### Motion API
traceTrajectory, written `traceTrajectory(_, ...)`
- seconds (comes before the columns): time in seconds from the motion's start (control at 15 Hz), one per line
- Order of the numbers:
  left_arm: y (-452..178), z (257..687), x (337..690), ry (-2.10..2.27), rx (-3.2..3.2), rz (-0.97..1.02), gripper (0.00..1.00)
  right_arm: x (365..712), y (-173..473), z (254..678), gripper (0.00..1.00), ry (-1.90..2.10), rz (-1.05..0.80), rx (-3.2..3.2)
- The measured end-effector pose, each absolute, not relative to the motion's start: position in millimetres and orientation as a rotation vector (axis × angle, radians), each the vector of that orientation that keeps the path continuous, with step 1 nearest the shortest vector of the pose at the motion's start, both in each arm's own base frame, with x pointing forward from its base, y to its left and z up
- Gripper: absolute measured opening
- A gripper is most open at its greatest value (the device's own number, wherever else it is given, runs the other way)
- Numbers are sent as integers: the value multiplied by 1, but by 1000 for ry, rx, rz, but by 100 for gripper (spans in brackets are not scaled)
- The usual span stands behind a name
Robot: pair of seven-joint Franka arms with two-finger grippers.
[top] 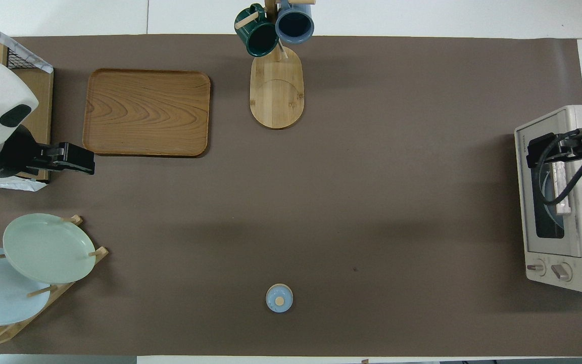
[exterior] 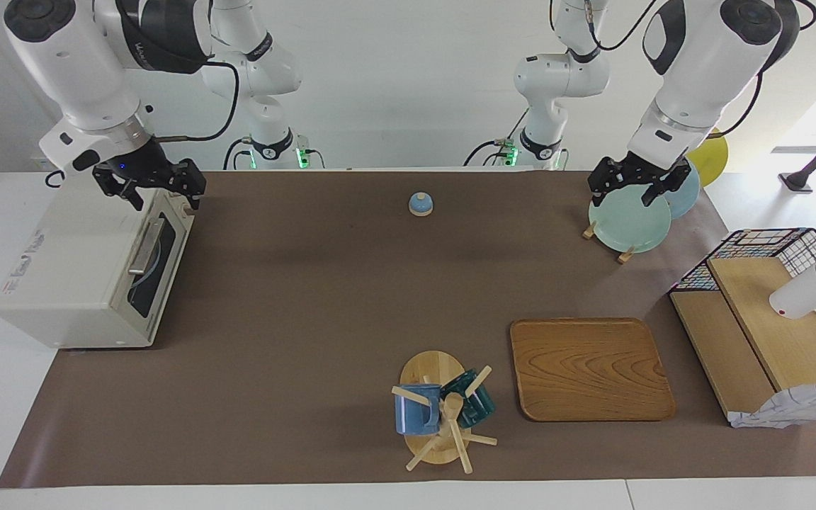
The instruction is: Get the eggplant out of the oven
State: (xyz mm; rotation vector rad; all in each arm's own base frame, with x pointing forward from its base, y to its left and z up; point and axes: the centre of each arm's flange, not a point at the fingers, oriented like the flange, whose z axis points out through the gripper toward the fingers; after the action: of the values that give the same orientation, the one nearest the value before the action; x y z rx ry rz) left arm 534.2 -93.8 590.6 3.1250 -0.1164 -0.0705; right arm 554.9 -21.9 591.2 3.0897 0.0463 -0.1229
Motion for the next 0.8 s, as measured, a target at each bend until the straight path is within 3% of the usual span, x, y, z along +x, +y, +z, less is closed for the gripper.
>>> traceTrajectory(0.6,-94,591,534,-116,3125,-71,100,555,-24,587,100,47,-129,3090)
traceTrajectory(0.73,-94,591,534,-116,3125,-71,100,558,-26,582,82,82,-99,3090)
traceTrajectory(0.8,-94,591,534,-116,3125,-71,100,558,-28,577,68,117,-100,3090)
